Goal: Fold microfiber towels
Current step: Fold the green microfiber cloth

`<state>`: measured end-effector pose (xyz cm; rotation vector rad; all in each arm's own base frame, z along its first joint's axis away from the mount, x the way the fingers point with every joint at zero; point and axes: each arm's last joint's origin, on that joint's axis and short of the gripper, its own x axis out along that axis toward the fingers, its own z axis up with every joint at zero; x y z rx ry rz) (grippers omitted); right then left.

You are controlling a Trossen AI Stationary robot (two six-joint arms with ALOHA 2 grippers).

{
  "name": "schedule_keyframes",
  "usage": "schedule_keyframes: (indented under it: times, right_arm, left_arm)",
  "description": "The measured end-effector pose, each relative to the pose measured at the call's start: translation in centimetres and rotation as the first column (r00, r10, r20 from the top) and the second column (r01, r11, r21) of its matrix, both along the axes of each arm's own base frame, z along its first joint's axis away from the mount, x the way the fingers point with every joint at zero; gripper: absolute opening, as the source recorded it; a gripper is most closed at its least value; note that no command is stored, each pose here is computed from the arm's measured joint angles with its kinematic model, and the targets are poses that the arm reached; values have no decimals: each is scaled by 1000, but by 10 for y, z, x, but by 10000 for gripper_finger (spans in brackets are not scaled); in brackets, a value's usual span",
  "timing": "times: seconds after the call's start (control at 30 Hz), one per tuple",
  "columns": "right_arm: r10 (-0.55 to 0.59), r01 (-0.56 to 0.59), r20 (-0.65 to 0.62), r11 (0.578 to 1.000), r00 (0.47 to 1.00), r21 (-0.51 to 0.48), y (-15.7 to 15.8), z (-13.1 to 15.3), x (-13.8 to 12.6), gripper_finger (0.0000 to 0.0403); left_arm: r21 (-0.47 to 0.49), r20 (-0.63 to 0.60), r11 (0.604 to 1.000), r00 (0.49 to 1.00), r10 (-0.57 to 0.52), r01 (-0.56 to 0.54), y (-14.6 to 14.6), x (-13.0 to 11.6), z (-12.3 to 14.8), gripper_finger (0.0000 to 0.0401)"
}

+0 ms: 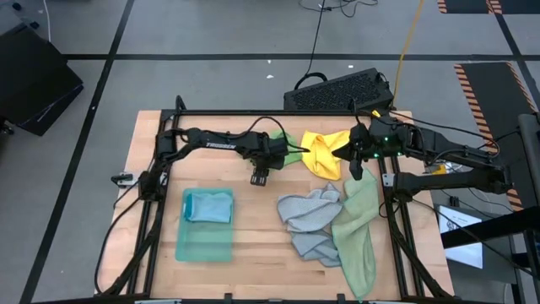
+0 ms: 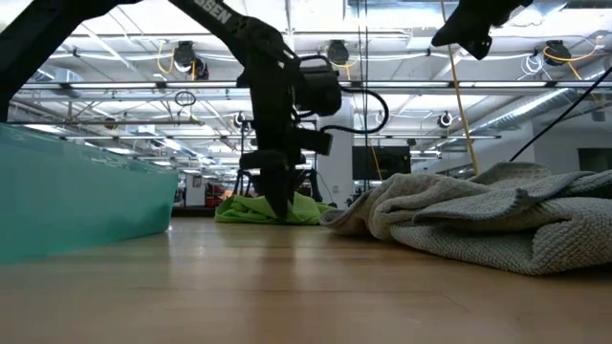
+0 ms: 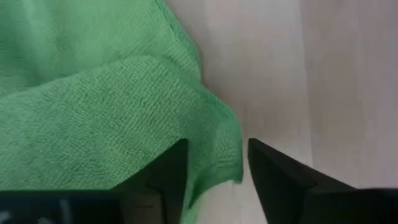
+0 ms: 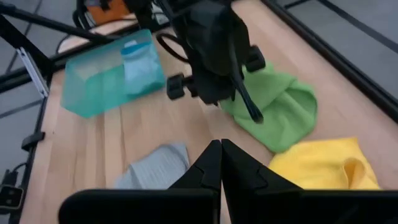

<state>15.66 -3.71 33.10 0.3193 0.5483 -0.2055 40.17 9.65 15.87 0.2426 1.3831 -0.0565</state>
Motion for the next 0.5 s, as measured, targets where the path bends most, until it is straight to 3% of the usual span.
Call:
schedule_keyframes:
  times: [0.23, 0.4, 0.5]
  right_arm:
    - [-23, 22, 51, 999, 998, 25, -1, 4, 2, 0]
    - [-46, 43, 61, 997, 997, 61, -1, 5, 3, 0]
    - [-45, 41, 61, 997, 997, 58, -1, 5, 3, 0]
  left_arm:
    - [11, 37, 999, 998, 50, -50, 2, 1, 6, 14]
    - [1, 142, 988, 978, 153, -155, -6, 0, 34, 6]
    - [-31, 254, 965, 931, 261, -262, -13, -2, 60, 6]
